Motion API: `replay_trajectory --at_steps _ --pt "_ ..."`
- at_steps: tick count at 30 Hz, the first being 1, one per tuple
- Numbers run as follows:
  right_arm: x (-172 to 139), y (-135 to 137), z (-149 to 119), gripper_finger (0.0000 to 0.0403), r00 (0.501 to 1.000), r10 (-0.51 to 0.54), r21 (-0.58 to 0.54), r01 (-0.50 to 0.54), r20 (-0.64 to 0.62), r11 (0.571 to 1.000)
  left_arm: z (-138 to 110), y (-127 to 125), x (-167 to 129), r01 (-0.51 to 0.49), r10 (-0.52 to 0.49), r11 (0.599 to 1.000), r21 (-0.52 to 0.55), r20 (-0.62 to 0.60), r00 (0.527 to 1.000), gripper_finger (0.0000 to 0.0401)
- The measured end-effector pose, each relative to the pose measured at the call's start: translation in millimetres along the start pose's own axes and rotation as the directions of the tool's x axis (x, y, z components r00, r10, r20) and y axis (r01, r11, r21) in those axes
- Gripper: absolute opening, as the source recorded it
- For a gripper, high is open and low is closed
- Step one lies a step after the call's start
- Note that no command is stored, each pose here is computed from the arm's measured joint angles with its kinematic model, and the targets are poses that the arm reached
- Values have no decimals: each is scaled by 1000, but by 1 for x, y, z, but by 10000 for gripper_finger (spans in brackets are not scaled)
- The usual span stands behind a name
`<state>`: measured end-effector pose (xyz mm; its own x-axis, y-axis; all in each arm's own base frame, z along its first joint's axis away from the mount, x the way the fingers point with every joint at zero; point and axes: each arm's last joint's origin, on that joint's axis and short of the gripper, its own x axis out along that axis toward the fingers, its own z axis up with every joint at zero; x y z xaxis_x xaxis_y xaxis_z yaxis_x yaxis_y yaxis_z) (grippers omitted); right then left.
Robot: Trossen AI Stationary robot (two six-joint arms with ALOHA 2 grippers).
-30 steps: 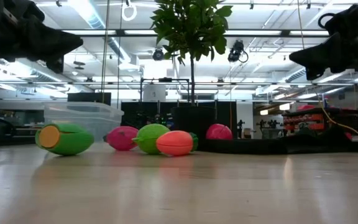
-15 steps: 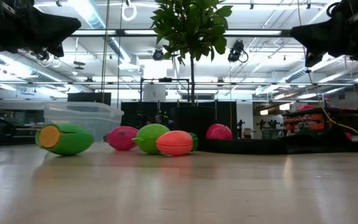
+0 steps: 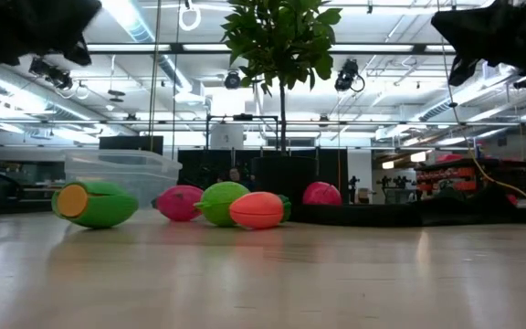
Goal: Pick and placing Produce into tupperware
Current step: Put the watermelon into the bin
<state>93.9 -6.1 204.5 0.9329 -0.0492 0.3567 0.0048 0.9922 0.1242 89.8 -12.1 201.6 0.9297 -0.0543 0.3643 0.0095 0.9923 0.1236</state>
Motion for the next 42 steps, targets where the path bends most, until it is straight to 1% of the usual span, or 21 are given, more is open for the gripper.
replay_trajectory --at_steps 3,5,6,9,11,15,17,19,22,25,28,30,32,34,37,40,42 --pt "1 0 -2 35 1000 6 8 -5 -15 1000 13 -4 1 62 -62 998 2 30 998 55" --pt "2 0 -2 35 1000 16 27 -16 -19 1000 27 -5 3 81 -80 997 -17 61 995 56" --pt "3 1 -2 35 999 30 39 -30 -17 999 30 -6 5 87 -86 996 -23 48 995 57" --pt "4 2 -1 35 997 73 52 -73 -8 996 37 -11 14 92 -93 996 -9 -50 994 56" --pt "5 3 1 35 996 91 49 -91 10 995 46 -16 24 99 -98 995 3 -89 991 54" --pt "7 3 2 35 993 117 37 -118 19 992 59 -32 50 182 -175 983 24 -174 969 53" --pt "8 4 0 35 992 124 27 -124 8 992 61 -44 64 197 -179 979 57 -230 957 53" --pt "9 3 -1 35 992 125 15 -125 -2 992 59 -57 76 184 -147 978 96 -306 941 53" --pt "9 3 -2 35 992 124 1 -124 -13 992 51 -79 90 167 -93 975 144 -419 903 53" --pt "10 3 -3 35 992 123 -2 -123 -19 992 51 -103 104 122 -28 979 163 -486 874 56" --pt "10 3 -3 35 992 122 -2 -122 -24 992 62 -125 118 32 73 981 189 -523 849 65" --pt "10 3 -4 35 992 124 -6 -124 -30 992 76 -137 128 -26 133 979 201 -539 832 75" --pt "10 3 -5 35 991 125 -11 -125 -47 992 92 -146 137 -68 163 980 187 -557 815 91" --pt "9 2 -9 35 989 119 -12 -121 -82 993 103 -154 145 -100 169 984 149 -586 792 109" --pt "9 2 -14 35 984 112 -16 -116 -140 993 109 -165 156 -134 159 987 89 -649 744 141" --pt "8 1 -19 35 977 108 -18 -113 -185 993 101 -178 164 -141 135 989 53 -728 672 172" --pt "8 1 -20 35 974 112 -18 -118 -199 993 92 -185 169 -153 127 987 40 -779 614 190"
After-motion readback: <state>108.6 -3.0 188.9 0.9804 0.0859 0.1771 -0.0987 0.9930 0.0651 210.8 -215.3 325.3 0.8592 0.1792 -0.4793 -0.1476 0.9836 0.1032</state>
